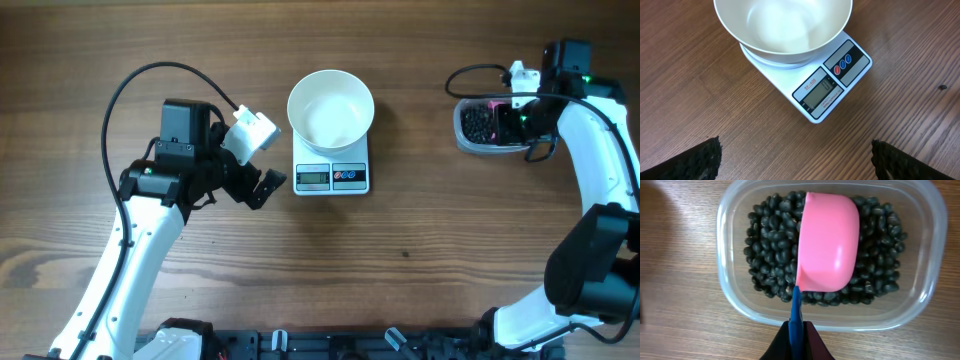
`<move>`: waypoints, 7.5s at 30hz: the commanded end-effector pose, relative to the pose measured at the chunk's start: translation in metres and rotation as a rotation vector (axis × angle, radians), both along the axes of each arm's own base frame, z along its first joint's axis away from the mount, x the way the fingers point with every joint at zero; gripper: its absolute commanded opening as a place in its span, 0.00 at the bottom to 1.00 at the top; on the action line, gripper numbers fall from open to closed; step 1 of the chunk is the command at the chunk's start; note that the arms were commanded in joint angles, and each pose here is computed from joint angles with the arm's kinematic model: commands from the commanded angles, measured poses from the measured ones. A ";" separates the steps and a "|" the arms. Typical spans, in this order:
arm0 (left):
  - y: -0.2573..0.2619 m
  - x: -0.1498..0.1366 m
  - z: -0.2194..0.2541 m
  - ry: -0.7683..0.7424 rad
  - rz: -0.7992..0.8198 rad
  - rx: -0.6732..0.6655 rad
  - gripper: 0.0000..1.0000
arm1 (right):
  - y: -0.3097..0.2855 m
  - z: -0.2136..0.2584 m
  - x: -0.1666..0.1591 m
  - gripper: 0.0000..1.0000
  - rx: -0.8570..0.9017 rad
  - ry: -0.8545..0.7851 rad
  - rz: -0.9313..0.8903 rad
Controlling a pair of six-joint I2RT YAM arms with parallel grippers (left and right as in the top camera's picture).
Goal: Scoop item into bowl and weigh 150g on scale
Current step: 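Dip the pink scoop into the black beans with the right gripper, then carry the filled scoop over the bowl and tip beans in, then return the empty scoop with the right gripper into the bean tub, then scoop beans and pour them into the bowl with the right gripper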
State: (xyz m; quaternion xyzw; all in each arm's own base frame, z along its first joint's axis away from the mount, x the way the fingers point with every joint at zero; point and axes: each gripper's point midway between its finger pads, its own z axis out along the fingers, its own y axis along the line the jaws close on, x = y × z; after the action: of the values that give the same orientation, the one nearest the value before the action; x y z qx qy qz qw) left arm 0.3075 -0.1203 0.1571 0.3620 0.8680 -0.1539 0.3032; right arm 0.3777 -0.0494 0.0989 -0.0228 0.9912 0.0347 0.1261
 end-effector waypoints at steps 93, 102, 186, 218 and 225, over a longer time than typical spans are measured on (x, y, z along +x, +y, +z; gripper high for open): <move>0.002 0.000 -0.001 0.006 0.014 -0.003 1.00 | 0.266 0.059 0.018 0.04 0.299 -0.194 0.457; 0.002 0.000 -0.001 0.005 0.014 -0.003 1.00 | 0.269 0.064 0.026 0.04 0.038 -0.299 0.583; 0.002 0.000 -0.001 0.005 0.014 -0.003 1.00 | 0.015 0.001 -0.021 0.04 -0.177 0.282 0.156; 0.002 0.000 -0.001 0.005 0.014 -0.002 1.00 | 0.003 0.001 -0.016 0.04 0.520 0.164 -0.010; 0.002 0.000 -0.001 0.006 0.014 -0.003 1.00 | -0.004 0.013 -0.014 0.04 0.621 0.094 -0.017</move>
State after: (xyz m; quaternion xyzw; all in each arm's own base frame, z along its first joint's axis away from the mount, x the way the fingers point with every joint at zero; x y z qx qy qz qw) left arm 0.3075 -0.1203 0.1571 0.3620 0.8680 -0.1539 0.3032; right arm 0.3563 -0.0598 0.1024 0.0400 0.9560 0.2862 0.0513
